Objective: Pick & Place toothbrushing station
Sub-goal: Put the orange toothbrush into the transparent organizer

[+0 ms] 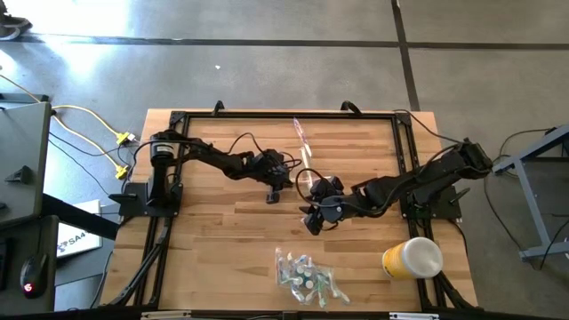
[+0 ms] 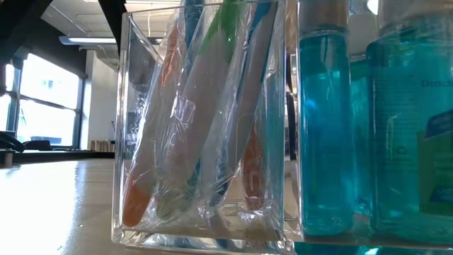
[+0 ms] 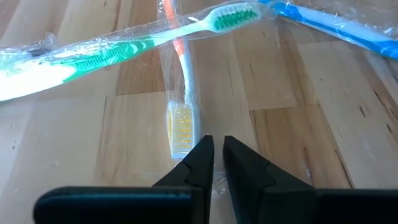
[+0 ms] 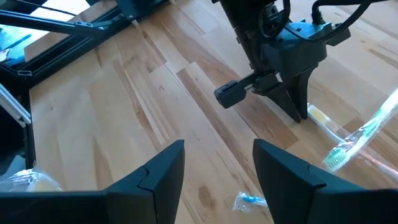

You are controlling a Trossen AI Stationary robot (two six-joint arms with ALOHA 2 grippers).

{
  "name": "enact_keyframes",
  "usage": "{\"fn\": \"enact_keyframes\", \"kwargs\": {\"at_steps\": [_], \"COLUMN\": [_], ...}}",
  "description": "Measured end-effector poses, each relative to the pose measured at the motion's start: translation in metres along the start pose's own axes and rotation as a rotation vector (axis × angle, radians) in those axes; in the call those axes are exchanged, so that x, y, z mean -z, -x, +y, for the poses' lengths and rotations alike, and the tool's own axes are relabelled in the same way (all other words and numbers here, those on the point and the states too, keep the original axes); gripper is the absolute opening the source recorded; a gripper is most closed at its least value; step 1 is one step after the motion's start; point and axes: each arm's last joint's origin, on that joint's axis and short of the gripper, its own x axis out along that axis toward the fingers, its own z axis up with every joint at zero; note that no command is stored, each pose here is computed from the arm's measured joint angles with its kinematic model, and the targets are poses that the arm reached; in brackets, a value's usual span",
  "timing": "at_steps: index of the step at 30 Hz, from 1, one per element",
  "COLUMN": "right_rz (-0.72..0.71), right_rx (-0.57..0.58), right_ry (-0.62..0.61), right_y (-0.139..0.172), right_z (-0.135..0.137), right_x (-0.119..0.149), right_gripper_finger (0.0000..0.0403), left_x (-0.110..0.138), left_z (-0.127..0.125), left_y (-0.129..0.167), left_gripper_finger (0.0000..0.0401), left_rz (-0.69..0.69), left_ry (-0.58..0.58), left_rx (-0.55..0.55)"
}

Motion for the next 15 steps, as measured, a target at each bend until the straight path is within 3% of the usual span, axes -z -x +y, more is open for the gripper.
{"fn": "enact_keyframes", "kwargs": {"at_steps": [10, 15], "right_rz": [0.001, 0.003], "right_rx": [0.001, 0.004], "right_ry": [0.004, 0.029], "right_y": [0.0, 0.0], "right_z": [0.0, -0.001], "right_x": [0.0, 0.0], "right_gripper_finger": [0.0183, 0.0183], "left_x": [0.0, -0.01], "left_z": [-0.005, -0.019], "left_y": [0.005, 0.02], "left_gripper_finger": [0.0124, 0.0133], "left_rz": [0.051, 0.117], "left_ry": [0.063, -0.005], "left_rx": [0.019, -0.023]}}
